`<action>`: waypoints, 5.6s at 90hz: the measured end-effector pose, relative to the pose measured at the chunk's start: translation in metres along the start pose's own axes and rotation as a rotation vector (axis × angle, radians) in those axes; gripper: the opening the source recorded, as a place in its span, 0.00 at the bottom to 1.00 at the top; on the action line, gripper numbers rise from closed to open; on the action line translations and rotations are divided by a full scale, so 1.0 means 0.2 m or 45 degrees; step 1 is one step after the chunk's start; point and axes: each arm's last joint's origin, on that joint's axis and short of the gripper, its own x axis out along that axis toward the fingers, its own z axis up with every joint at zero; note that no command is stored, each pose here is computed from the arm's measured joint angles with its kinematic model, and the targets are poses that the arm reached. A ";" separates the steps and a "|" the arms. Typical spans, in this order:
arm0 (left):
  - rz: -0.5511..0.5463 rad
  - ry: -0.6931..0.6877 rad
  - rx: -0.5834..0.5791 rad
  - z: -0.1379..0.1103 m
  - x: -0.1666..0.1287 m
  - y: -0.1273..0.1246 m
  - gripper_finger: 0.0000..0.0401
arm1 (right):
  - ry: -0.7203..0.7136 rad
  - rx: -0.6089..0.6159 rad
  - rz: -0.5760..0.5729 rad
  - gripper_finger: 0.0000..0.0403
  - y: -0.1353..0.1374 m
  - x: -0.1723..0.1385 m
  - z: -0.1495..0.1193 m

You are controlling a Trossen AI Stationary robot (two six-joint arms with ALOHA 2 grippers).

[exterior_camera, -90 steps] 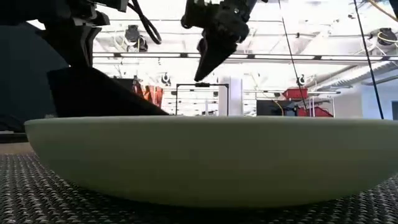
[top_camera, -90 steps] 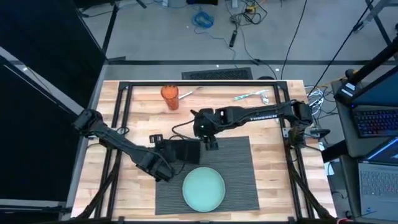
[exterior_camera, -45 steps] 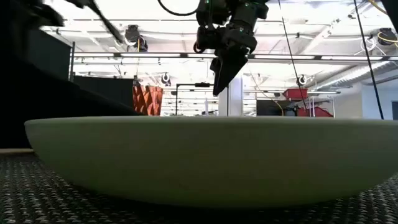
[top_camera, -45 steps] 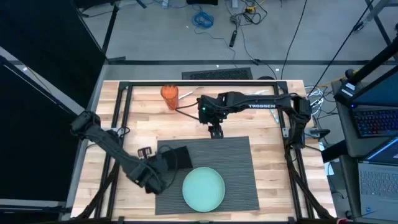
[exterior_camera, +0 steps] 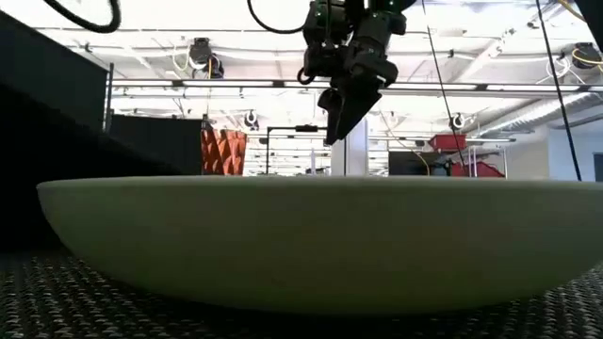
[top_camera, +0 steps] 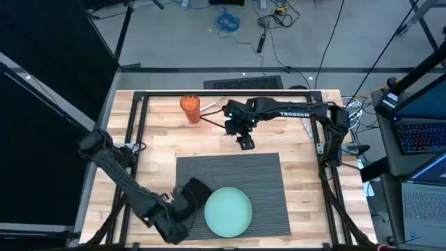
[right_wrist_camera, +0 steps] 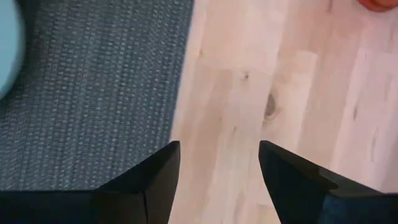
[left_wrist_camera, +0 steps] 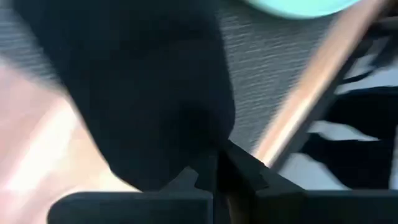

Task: Set table place
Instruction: Put the black table napkin on the gray table mat

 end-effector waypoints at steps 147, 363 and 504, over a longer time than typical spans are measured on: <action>0.143 0.096 0.206 0.67 0.04 0.48 0.39 | 0.074 0.239 -0.017 0.50 -0.09 -0.26 -0.18; 0.496 0.180 0.239 0.63 0.08 0.60 0.00 | 0.055 0.365 -0.031 0.50 -0.09 -0.26 -0.17; 0.570 0.234 0.408 0.51 0.10 0.55 0.03 | 0.128 0.455 -0.005 0.50 -0.09 -0.27 -0.20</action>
